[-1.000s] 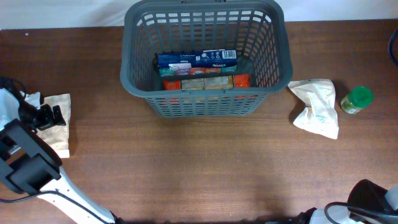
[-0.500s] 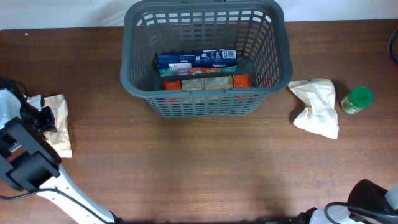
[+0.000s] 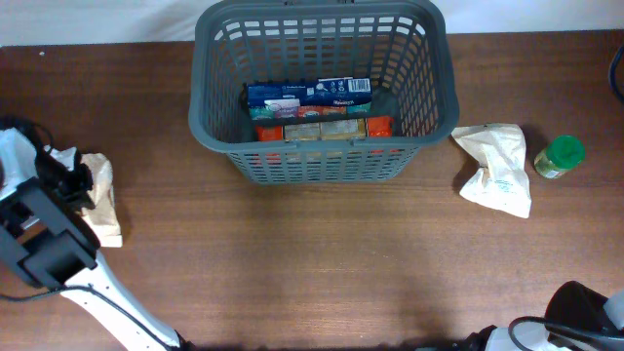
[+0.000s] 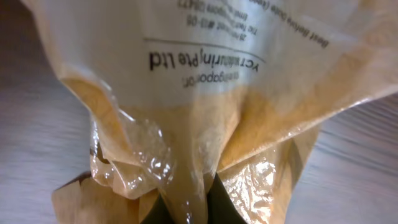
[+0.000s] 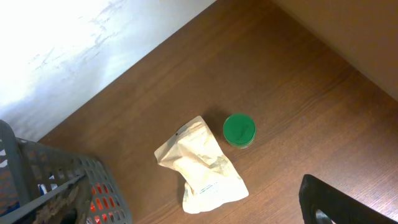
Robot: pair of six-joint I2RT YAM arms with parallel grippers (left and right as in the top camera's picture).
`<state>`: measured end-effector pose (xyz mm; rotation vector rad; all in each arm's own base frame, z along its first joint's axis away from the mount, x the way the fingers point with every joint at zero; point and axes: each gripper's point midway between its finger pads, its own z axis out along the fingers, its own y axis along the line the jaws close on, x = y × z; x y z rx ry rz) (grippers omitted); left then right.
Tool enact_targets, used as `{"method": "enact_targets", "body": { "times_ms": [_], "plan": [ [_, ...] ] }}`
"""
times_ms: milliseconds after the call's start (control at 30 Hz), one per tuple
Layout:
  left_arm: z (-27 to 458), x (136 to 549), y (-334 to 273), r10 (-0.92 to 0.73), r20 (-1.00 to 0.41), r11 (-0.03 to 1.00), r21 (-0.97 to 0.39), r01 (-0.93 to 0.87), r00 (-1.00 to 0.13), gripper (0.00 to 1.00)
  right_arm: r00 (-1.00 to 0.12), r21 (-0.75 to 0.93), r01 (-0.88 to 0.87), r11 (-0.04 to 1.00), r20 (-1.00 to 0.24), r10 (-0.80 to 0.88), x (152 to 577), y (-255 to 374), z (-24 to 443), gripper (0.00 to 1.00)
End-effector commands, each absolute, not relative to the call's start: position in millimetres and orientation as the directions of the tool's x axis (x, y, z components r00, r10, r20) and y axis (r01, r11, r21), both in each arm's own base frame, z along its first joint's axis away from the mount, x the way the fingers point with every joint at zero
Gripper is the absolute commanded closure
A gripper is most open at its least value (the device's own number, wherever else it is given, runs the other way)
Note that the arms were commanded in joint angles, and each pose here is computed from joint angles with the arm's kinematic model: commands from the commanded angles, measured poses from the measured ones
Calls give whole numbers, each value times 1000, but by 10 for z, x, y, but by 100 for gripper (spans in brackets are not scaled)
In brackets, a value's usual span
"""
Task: Pack container
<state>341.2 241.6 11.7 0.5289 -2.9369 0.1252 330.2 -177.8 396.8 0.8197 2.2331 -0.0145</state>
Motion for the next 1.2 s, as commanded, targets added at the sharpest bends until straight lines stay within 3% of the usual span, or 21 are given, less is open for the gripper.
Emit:
{"method": "enact_targets", "body": {
  "times_ms": [0,333,500,533,600,733,1000,1167],
  "plan": [
    [293,3707,2232,-310,130,937,-126,-326,-942,98,-513,220,568,793,-658,551,3286,-1808,3985,1],
    [2104,4273,2200,-225,-293,973,-11,-232,-929,98,-513,220,569,793,-658,551,3286,-1808,3985,1],
    [2655,4328,2122,-169,-434,976,53,-212,-885,98,-513,220,569,793,-658,551,3286,-1808,3985,1],
    [2627,4254,2125,-176,-404,974,64,-219,-898,89,-513,220,569,793,-658,551,3286,-1808,3985,1],
    [2526,4219,2122,-187,-367,973,58,-223,-911,59,-513,220,569,793,-658,551,3286,-1808,3985,1],
    [2291,4165,2095,-200,-289,975,36,-220,-936,28,-513,220,569,793,-658,551,3286,-1808,3985,1],
    [1613,4149,1978,-218,-145,976,-62,-210,-965,1,-513,220,569,793,-658,551,3286,-1808,3985,1],
    [1115,4134,1906,-229,-84,967,-132,-217,-970,1,-513,220,569,793,-658,551,3286,-1808,3985,1]
  ]
}}
